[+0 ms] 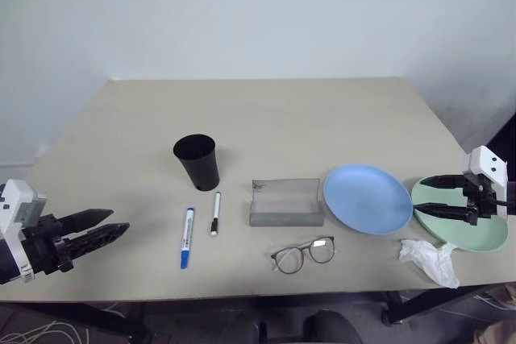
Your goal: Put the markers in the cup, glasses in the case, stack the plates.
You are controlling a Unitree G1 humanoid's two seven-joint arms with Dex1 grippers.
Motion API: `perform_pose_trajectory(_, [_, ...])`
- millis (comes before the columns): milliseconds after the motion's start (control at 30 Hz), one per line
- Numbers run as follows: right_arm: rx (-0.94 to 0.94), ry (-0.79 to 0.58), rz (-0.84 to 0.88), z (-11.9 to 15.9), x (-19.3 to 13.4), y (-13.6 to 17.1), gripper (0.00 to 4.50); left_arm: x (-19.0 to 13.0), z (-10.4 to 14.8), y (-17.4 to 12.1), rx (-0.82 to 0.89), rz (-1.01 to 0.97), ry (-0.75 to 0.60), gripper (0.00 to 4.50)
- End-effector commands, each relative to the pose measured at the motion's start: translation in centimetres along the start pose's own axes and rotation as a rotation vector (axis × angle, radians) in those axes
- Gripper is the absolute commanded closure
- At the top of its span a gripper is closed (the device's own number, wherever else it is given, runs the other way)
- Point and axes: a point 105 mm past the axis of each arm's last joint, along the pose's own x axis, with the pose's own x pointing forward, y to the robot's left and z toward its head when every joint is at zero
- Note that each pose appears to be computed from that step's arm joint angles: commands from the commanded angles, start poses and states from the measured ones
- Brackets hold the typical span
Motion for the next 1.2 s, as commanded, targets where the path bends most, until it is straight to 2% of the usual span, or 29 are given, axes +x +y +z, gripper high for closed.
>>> perform_pose_trajectory(33, [-0.036, 0.046, -0.066, 0.0, -1.4, -0.7, 1.16, 0.6, 0.7, -0.1, 0.036, -0.015, -0.027, 1.65])
perform_pose_trajectory(167, [-0.019, 0.088, -0.08, -1.1, -1.5, -0.4, 1.16, 1.2, 1.1, -0.2, 0.051, -0.028, -0.045, 1.65])
perform_pose_trajectory(300, [0.031, 0.166, -0.167, -3.2, -1.0, -0.9, 1.16, 1.8, 1.8, 0.0, 0.067, -0.04, -0.059, 1.65])
perform_pose_trajectory(533, [0.097, 0.197, -0.195, -5.0, 0.3, 0.3, 1.16, 2.3, 2.0, 0.2, 0.075, -0.044, -0.064, 1.65])
perform_pose_trajectory(867, [0.144, 0.215, -0.219, -5.9, 1.7, 1.1, 1.16, 2.6, 2.0, 0.3, 0.077, -0.04, -0.065, 1.65])
perform_pose_trajectory(1000, [0.152, 0.235, -0.217, -6.3, 2.2, 1.2, 2.05, 2.6, 1.8, 0.2, 0.073, -0.036, -0.066, 1.61])
perform_pose_trajectory(1200, [0.145, 0.239, -0.235, -6.1, 2.5, 0.7, 4.12, 2.6, 1.5, 0.5, 0.068, -0.019, -0.067, 1.61])
